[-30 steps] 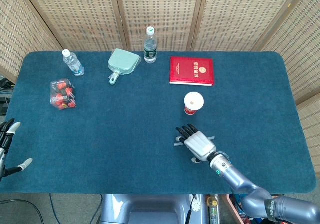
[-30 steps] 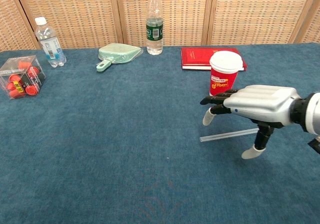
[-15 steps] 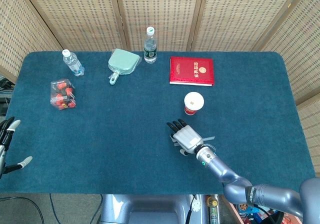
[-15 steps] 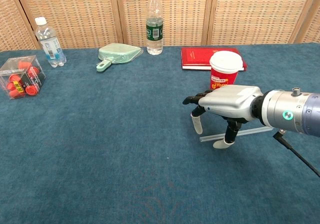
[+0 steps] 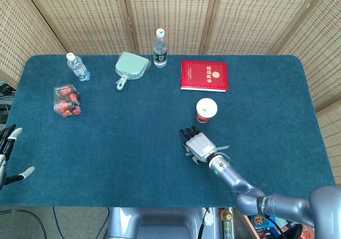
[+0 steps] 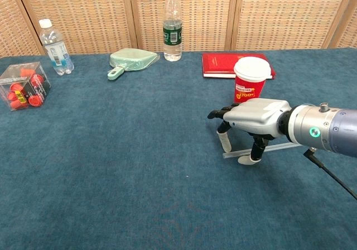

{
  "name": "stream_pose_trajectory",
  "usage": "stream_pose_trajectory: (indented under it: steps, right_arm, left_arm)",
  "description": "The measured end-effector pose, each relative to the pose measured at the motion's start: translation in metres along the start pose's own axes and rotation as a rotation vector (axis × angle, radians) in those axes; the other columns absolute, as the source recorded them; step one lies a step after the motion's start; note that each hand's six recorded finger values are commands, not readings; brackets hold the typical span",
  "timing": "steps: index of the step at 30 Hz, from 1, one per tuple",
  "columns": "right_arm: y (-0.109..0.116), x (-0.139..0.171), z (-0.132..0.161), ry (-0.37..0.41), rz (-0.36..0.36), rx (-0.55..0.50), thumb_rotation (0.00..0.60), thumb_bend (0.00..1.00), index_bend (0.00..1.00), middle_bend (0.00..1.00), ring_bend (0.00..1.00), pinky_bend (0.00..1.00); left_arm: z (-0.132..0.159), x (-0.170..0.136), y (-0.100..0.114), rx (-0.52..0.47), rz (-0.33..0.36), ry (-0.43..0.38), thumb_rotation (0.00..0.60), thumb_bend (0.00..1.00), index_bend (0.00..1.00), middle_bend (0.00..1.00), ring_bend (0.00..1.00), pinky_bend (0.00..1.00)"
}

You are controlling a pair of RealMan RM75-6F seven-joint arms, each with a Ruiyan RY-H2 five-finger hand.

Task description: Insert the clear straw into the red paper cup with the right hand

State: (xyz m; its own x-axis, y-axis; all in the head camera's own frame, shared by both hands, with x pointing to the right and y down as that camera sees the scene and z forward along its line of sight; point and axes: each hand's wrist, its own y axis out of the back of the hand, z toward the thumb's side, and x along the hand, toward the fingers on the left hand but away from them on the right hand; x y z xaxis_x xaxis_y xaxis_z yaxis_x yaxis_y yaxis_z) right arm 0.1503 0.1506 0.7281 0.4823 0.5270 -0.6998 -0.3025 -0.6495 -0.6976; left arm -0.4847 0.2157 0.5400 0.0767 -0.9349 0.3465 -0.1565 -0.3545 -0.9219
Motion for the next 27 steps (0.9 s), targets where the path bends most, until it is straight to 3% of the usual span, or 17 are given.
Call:
stream_pose_trajectory:
  steps: [21,27]
  right_arm:
    - [-0.004,0.003,-0.012,0.001,-0.028,0.078,0.6,0.38,0.5,0.05,0.0,0.0]
    - [-0.01,0.004,-0.017,0.005,-0.036,0.113,0.6,0.4,0.56,0.06,0.0,0.0]
  left_arm:
    - [0.001,0.001,-0.004,0.007,-0.013,-0.001,0.6,0.15,0.0,0.0,0.0,0.0]
    - [0.001,0.001,-0.004,0.008,-0.015,-0.001,0.6,0.15,0.0,0.0,0.0,0.0]
